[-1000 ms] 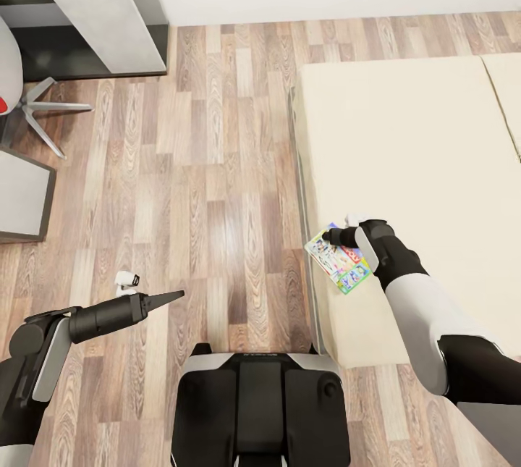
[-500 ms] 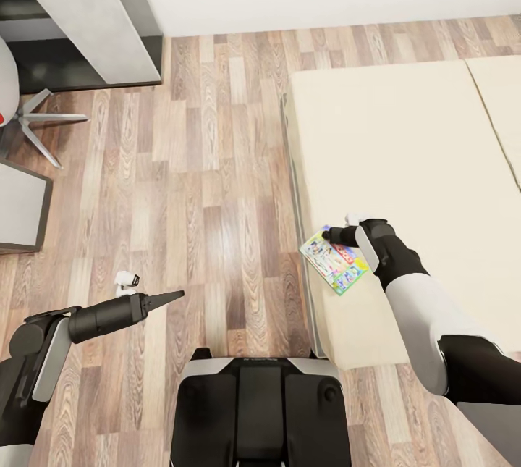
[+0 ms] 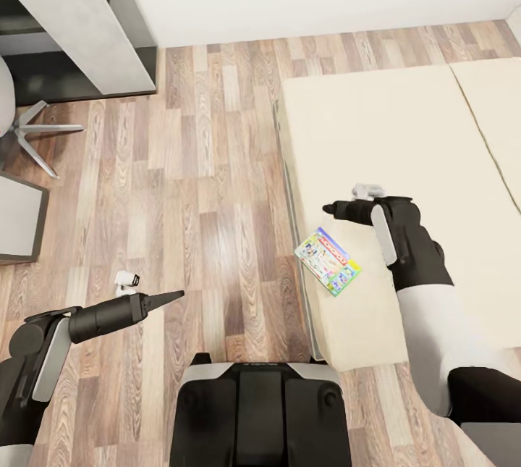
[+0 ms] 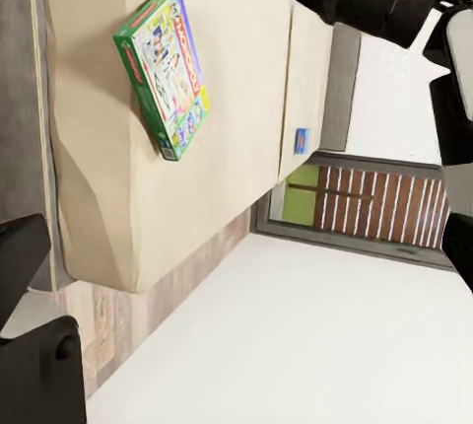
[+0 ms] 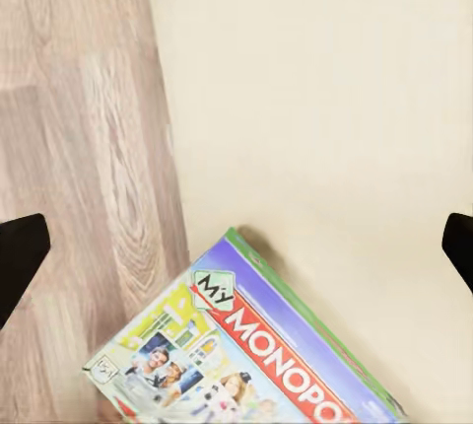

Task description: Put all the toys in the child's room - the three board games (two on the bed and one on the table), the two jigsaw puzzles on the table, and the tennis ball on the table - inside the toy box on the table in the child's room.

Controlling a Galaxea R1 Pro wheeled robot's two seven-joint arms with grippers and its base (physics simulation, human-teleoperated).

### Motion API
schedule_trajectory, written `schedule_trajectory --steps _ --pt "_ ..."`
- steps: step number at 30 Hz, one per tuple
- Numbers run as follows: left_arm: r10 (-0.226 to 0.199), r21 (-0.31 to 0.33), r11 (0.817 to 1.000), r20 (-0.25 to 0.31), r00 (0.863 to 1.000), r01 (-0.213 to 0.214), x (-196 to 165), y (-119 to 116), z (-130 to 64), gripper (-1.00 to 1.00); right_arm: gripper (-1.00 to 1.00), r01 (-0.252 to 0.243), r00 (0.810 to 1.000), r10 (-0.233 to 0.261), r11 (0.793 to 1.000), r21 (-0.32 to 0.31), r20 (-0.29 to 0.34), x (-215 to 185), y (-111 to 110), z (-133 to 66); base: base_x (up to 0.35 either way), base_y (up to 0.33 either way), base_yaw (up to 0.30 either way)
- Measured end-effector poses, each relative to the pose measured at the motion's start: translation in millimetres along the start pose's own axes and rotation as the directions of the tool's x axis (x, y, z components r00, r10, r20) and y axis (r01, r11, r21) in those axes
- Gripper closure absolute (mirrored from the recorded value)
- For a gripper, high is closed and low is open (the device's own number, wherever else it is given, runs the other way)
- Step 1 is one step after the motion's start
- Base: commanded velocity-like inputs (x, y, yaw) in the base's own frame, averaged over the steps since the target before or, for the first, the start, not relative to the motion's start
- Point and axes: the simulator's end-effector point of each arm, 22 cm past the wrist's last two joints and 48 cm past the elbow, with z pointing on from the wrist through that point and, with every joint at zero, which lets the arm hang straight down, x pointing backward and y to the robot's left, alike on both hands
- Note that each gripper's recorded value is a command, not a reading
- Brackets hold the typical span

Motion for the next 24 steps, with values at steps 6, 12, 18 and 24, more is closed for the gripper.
schedule_trajectory --steps 6,12,18,24 --pt "0.008 0.003 1.0 0.003 1.0 -0.008 -2.2 -4.0 -0.9 -1.0 -1.0 0.034 0.998 -0.018 0.97 -0.241 0.068 6.9 56.2 -63.3 0.0 0.021 -0.036" --pt "0.012 0.003 1.0 0.005 1.0 -0.012 -3.1 -5.6 -1.3 -1.0 -1.0 -0.047 0.997 0.072 0.845 -0.532 0.026 72.6 91.4 -108.6 0.0 0.002 0.031" --pt "0.012 0.002 1.0 0.005 1.0 -0.012 -3.2 -5.4 -1.3 -1.0 -1.0 -0.083 0.973 0.221 0.622 -0.778 0.072 112.5 87.2 -171.9 0.0 0.0 0.002" --pt "0.012 0.0 1.0 0.005 1.0 -0.012 -3.2 -4.9 -1.3 -1.0 -1.0 -0.078 0.961 0.263 0.56 -0.825 0.087 129.5 75.7 -195.2 0.0 0.0 0.0"
